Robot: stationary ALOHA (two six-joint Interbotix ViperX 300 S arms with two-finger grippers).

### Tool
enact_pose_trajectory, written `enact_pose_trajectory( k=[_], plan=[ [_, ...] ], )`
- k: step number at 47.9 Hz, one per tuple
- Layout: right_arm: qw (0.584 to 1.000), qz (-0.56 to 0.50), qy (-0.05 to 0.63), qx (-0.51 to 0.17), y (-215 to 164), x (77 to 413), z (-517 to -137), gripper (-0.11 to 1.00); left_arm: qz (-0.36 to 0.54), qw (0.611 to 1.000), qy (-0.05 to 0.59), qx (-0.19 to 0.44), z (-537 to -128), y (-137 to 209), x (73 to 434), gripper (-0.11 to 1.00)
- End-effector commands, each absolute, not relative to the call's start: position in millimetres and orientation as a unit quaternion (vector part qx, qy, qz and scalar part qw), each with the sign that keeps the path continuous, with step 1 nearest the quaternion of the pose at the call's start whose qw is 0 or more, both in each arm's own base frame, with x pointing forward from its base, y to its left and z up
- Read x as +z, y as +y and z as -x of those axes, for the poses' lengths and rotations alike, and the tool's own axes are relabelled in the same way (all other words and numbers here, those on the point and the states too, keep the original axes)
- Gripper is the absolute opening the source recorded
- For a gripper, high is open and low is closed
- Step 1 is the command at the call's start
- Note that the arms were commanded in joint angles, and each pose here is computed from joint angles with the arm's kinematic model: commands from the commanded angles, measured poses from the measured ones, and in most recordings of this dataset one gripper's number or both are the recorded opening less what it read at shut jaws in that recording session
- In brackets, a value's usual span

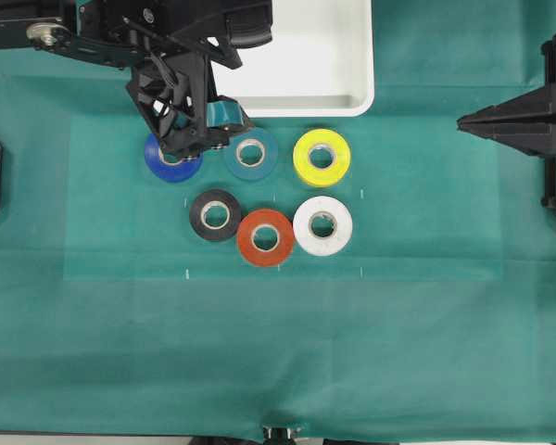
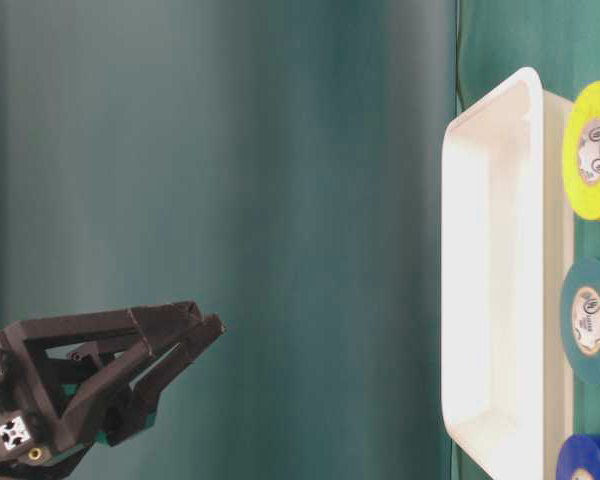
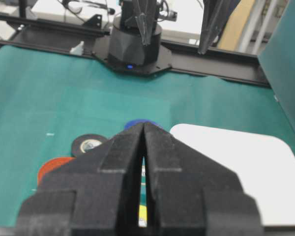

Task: Pick up the tape from a random location and place it into the white case.
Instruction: 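Move the open left gripper rightward above the teal tape roll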

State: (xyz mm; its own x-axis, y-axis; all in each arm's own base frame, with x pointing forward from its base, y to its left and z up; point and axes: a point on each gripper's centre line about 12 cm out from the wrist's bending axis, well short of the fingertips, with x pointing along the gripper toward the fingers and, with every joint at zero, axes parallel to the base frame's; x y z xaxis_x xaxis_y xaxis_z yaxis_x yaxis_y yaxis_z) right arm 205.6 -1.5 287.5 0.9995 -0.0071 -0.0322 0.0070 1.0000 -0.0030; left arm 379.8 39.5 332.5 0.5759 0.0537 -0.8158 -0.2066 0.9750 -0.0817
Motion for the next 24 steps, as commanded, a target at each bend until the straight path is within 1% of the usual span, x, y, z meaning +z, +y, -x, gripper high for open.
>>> enact_pose_trajectory(
  k=[1, 11, 24],
  plan=[
    [1.000, 0.002, 0.004, -0.004, -1.8, 298.3, -208.6, 0.00, 0.084, 0.889, 0.444, 0.073, -380.3, 37.9, 338.3, 0.96],
    [1.000, 0.002, 0.005, -0.004, -1.8, 297.3, -208.8, 0.00, 0.097, 0.887, 0.444, 0.079, -380.6, 37.9, 337.7, 0.96],
    [1.000, 0.001, 0.012, -0.004, -1.8, 293.7, -210.7, 0.00, 0.170, 0.876, 0.436, 0.118, -380.8, 40.5, 337.7, 0.96]
  ],
)
